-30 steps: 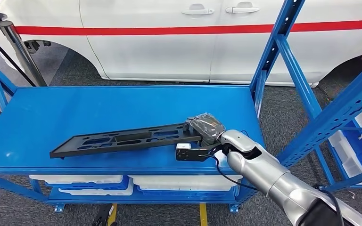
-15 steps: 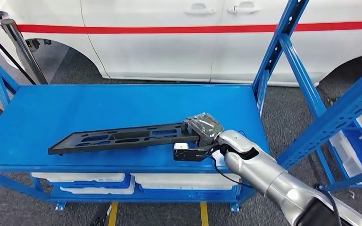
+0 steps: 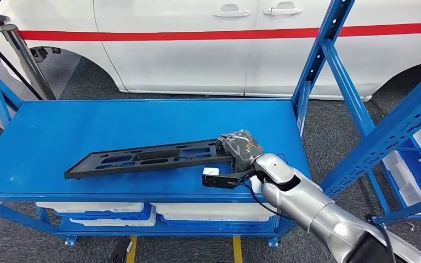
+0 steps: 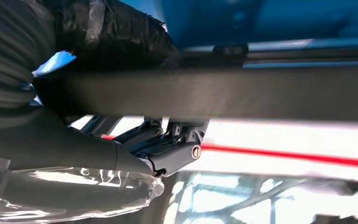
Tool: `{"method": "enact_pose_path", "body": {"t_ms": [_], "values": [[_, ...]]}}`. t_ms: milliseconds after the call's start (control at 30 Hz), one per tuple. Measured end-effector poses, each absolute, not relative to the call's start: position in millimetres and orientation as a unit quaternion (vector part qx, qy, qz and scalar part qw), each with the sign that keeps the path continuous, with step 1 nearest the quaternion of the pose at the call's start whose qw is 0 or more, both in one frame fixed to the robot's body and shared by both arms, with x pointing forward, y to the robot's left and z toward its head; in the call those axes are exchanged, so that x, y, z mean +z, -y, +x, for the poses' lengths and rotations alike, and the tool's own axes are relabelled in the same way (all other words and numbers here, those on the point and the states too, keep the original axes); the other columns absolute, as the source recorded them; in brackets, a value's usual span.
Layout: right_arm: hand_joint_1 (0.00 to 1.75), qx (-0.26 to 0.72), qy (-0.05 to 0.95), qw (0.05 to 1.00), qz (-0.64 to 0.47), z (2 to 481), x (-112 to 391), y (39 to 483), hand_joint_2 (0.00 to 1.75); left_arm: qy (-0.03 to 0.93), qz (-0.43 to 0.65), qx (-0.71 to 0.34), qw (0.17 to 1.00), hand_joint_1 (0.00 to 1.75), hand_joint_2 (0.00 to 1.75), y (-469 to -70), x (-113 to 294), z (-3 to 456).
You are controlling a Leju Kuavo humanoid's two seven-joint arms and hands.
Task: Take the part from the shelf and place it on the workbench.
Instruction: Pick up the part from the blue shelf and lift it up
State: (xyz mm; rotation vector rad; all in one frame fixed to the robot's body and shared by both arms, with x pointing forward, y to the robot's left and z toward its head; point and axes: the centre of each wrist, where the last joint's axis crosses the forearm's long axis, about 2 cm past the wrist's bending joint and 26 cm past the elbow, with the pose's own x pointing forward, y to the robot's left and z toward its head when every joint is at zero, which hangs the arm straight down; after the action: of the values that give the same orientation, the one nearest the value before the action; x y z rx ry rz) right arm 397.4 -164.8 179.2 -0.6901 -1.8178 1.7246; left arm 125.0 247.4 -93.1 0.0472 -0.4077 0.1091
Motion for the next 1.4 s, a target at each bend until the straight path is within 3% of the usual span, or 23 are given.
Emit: {"method": "enact_pose_path", "body": {"t_ms": [633,1400], "values": [[1.75,0.505,0.707,0.237,-0.434,387,192,170,1.75,0.2,0.015,0.064,0.978,0.0,1.75,-244,-96,115],[1.75,0.423,0.742,0.298,-0.426,371,198,161,1.75,0.194,0.011,0.076,0.978,0.0,1.75,-238,-97,106]]}}
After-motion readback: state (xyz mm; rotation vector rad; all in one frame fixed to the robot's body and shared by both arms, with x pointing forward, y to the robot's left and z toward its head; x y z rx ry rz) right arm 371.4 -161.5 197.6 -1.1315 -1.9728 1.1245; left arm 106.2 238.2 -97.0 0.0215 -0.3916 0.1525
